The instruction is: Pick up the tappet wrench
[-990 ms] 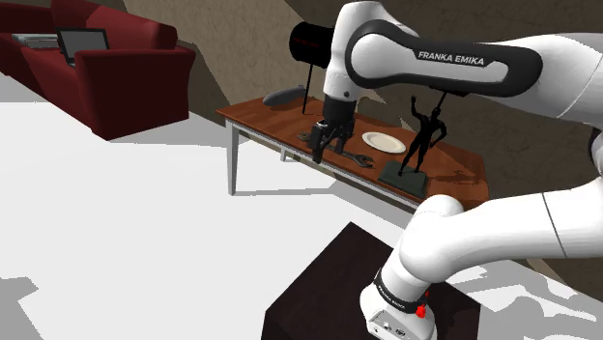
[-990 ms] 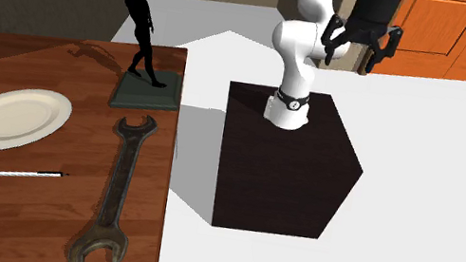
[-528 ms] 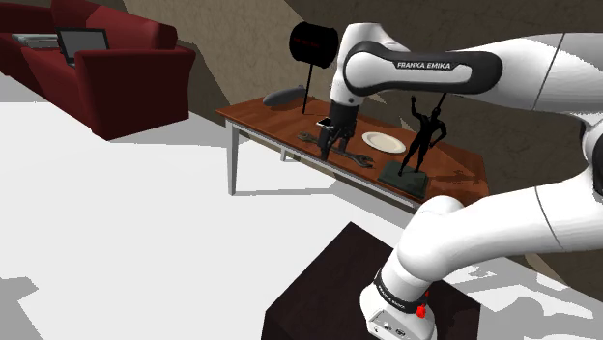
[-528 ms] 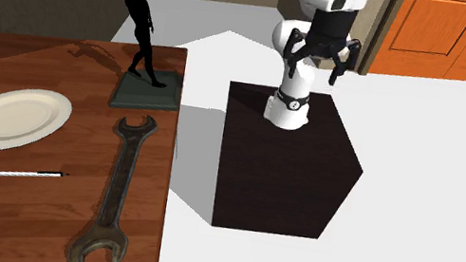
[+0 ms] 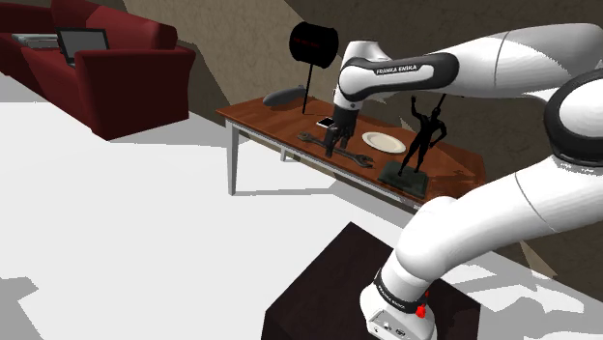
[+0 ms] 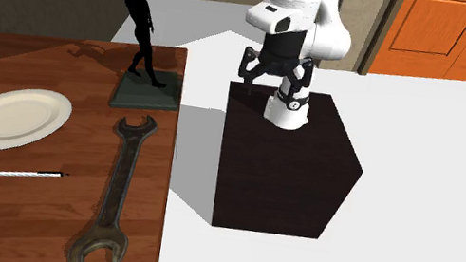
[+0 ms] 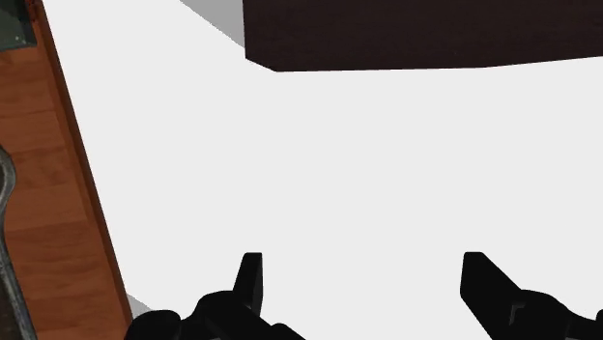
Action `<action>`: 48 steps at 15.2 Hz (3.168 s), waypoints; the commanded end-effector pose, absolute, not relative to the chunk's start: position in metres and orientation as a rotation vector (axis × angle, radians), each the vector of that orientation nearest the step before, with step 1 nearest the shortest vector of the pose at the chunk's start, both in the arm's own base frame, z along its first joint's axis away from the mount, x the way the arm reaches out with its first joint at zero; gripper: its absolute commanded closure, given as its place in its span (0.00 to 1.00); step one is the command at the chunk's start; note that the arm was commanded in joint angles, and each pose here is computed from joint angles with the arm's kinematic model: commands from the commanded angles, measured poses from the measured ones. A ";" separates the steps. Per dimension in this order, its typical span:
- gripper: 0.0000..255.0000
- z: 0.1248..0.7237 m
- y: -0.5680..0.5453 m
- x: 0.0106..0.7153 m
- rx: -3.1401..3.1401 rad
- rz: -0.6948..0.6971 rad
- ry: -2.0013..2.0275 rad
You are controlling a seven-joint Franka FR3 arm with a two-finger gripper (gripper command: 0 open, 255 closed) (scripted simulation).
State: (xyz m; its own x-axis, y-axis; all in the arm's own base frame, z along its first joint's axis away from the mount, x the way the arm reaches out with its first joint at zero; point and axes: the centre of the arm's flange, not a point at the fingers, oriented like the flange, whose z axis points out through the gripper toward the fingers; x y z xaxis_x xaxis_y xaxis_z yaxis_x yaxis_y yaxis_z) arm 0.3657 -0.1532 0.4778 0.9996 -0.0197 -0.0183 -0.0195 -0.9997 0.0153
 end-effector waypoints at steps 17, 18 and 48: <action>0.00 0.399 -0.356 0.458 3.110 0.007 0.130; 0.00 0.394 -0.366 0.463 3.109 0.009 0.139; 1.00 0.338 -0.449 0.509 3.101 0.024 0.206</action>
